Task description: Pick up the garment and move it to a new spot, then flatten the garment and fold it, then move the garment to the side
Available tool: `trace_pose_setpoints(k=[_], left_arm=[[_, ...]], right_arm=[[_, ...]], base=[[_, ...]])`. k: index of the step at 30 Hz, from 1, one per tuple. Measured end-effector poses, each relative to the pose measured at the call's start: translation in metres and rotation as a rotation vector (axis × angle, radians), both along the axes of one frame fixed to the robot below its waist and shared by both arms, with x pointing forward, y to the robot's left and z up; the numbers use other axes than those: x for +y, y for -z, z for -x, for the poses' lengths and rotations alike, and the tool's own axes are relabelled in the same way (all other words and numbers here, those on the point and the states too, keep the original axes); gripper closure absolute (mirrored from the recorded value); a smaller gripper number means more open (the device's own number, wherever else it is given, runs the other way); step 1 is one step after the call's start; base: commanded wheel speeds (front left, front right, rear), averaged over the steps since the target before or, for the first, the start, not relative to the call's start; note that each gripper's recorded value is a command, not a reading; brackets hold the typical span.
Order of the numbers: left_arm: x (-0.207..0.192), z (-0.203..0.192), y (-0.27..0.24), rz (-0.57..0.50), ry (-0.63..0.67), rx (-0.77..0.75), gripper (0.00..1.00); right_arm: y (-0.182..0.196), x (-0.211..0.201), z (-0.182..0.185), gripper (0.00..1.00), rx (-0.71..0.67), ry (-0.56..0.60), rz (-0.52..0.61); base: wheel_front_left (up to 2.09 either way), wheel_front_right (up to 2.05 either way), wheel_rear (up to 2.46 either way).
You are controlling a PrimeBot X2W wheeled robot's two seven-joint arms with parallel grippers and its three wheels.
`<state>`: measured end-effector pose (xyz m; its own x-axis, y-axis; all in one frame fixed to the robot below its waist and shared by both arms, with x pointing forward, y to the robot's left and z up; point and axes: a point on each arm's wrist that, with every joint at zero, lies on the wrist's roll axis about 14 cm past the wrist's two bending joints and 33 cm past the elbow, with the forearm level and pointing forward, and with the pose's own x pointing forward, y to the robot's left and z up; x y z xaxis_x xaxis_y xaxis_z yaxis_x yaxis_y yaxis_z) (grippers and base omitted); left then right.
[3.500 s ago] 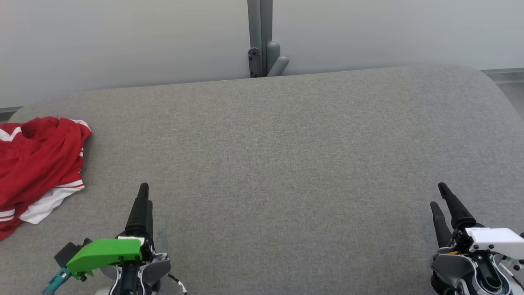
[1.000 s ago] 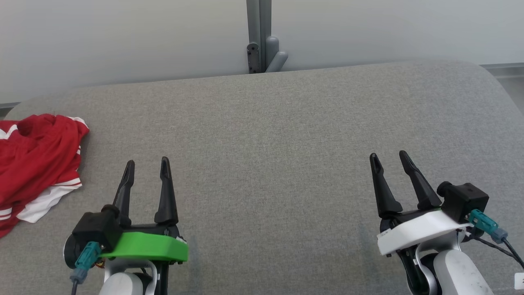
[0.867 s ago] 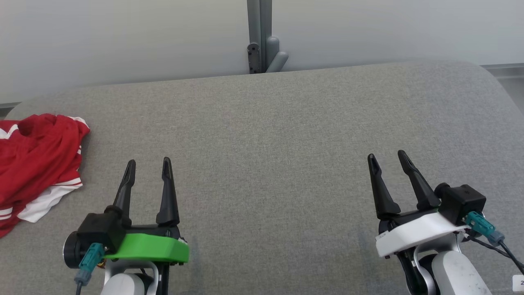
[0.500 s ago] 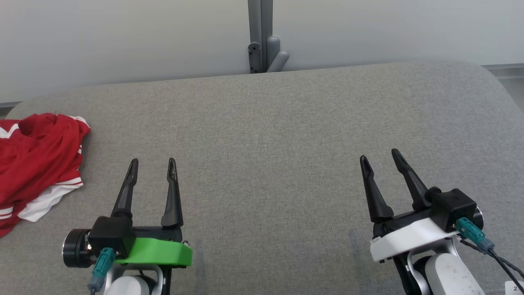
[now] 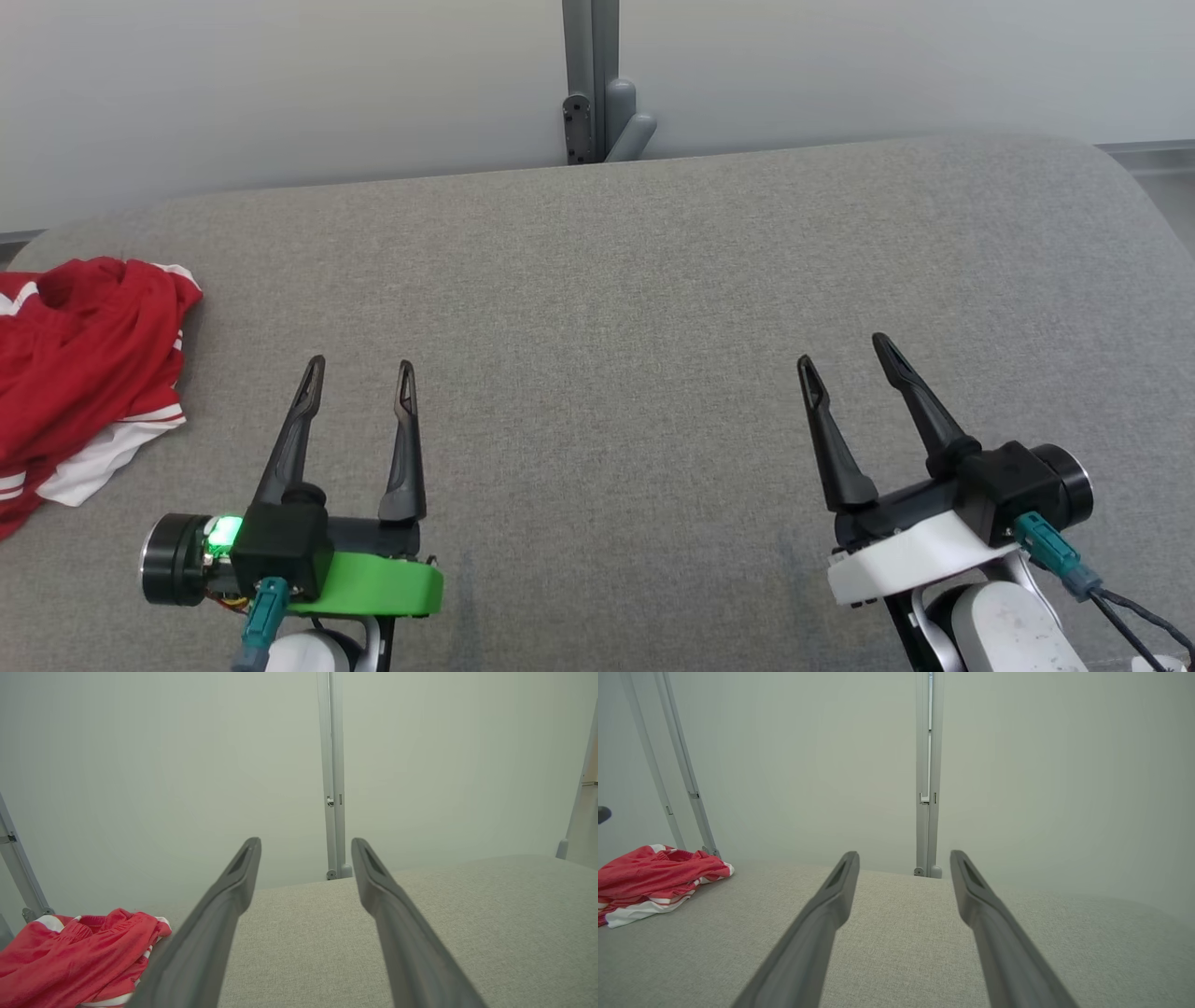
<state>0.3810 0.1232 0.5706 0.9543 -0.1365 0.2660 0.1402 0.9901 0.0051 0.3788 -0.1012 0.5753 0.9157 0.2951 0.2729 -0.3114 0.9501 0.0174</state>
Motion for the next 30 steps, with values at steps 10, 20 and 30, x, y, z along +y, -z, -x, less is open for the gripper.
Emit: trace_pose_setpoints(k=[10,20,30], left_arm=[[-0.002,0.002,-0.001,-0.066,-0.004,-0.024,0.00],[-0.002,0.003,0.007,-0.079,-0.004,-0.004,0.00],[0.000,0.003,0.013,-0.072,-0.003,0.018,0.00]], right_arm=[[-0.005,0.009,0.004,0.00,-0.047,-0.019,0.056],[-0.005,0.011,0.006,0.00,-0.055,-0.021,0.071],[-0.005,0.011,0.006,0.00,-0.054,-0.020,0.066]], base=[[0.00,0.00,0.00],[0.00,0.00,0.00],[0.00,0.00,0.00]])
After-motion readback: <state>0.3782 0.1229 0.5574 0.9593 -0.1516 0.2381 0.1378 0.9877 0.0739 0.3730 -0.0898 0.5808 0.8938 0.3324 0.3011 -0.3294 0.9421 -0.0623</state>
